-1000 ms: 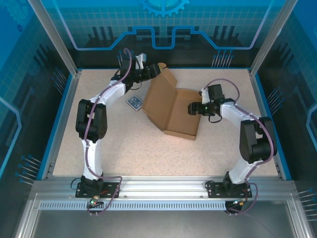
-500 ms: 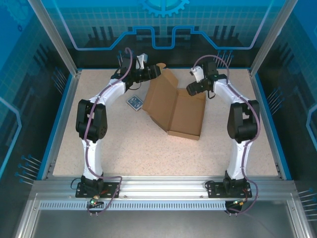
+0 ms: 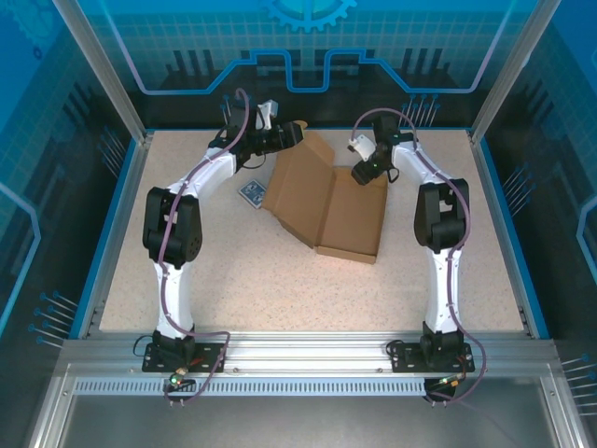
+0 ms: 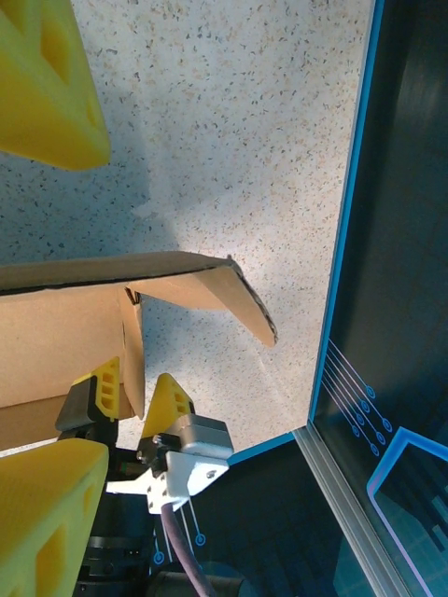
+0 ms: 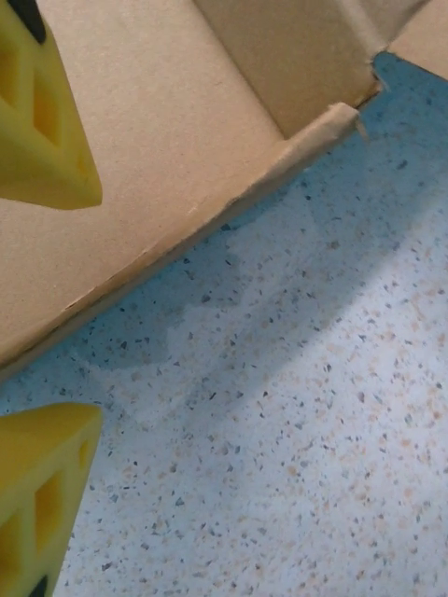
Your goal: Fold the paper box
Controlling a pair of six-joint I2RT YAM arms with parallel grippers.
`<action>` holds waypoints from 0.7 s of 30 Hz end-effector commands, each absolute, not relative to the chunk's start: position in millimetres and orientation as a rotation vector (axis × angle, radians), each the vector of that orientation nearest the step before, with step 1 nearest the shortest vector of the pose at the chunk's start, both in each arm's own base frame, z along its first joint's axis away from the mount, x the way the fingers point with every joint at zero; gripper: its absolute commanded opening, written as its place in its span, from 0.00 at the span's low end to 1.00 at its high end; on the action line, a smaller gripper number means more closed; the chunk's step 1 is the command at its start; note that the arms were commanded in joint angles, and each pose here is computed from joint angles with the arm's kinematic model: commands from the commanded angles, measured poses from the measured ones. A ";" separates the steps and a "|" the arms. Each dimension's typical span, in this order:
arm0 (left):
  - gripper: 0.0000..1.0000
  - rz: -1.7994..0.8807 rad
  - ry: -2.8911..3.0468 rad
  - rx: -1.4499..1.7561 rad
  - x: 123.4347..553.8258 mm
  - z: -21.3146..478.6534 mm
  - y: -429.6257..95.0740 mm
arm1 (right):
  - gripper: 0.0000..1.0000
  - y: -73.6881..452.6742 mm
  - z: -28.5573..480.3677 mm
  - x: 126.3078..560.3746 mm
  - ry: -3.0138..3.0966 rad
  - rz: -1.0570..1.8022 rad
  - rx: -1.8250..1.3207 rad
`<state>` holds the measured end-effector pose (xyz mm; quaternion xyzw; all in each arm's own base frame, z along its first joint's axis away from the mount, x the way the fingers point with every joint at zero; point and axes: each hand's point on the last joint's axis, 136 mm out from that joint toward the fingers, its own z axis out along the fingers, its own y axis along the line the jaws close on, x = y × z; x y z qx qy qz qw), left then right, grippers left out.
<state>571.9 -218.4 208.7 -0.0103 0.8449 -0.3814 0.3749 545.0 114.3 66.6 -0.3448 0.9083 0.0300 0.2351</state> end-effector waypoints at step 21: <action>0.78 -0.798 2.117 0.032 575.1 240.5 -189.9 | 0.21 67.0 51.1 494.8 2.629 0.019 -0.798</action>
